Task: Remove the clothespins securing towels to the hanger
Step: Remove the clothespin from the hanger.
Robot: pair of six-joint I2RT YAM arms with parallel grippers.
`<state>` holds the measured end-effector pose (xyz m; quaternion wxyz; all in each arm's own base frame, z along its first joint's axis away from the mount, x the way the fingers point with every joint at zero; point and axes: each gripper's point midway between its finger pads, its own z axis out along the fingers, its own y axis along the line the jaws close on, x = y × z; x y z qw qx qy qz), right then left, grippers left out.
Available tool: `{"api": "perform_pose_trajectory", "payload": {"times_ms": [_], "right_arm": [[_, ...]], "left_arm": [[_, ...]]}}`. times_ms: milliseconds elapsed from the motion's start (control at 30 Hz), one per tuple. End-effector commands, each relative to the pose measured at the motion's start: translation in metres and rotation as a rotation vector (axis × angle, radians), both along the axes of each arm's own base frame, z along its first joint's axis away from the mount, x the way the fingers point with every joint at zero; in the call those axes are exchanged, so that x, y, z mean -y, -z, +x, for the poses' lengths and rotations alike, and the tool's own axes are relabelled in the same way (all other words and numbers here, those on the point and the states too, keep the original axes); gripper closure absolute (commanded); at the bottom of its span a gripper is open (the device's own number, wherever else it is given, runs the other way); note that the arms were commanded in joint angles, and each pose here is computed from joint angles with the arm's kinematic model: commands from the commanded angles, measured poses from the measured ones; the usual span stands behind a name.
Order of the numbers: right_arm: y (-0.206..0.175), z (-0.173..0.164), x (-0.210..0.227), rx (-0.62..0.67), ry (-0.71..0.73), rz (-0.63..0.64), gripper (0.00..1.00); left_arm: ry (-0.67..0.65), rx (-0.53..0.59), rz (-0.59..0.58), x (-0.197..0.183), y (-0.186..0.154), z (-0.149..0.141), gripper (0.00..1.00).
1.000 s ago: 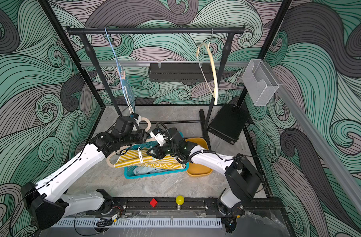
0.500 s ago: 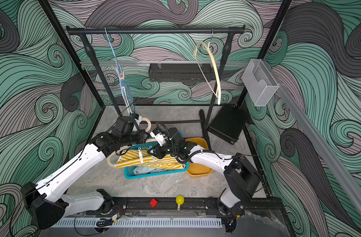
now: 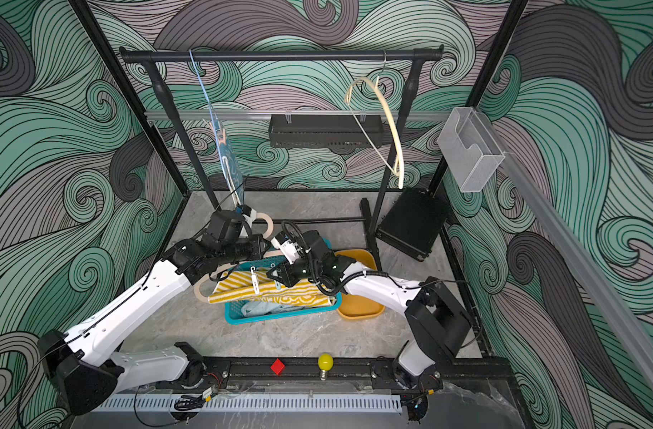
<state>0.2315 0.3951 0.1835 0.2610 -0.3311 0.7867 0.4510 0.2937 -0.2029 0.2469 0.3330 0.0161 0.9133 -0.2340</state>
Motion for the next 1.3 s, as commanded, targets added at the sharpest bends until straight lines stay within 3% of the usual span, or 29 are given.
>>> {"api": "perform_pose_trajectory", "payload": {"times_ms": [0, 600, 1267], "right_arm": [[-0.018, 0.007, -0.001, 0.063, 0.017, 0.01, 1.0], [-0.053, 0.016, 0.01, 0.173, 0.092, 0.057, 1.0], [-0.085, -0.002, 0.02, 0.297, 0.051, 0.17, 1.0]], "left_arm": [[0.024, 0.013, -0.001, 0.002, -0.006, -0.003, 1.0], [0.027, -0.012, 0.002, 0.003, 0.001, -0.005, 1.0], [-0.02, -0.05, 0.026, 0.003, 0.012, 0.005, 1.0]]}}
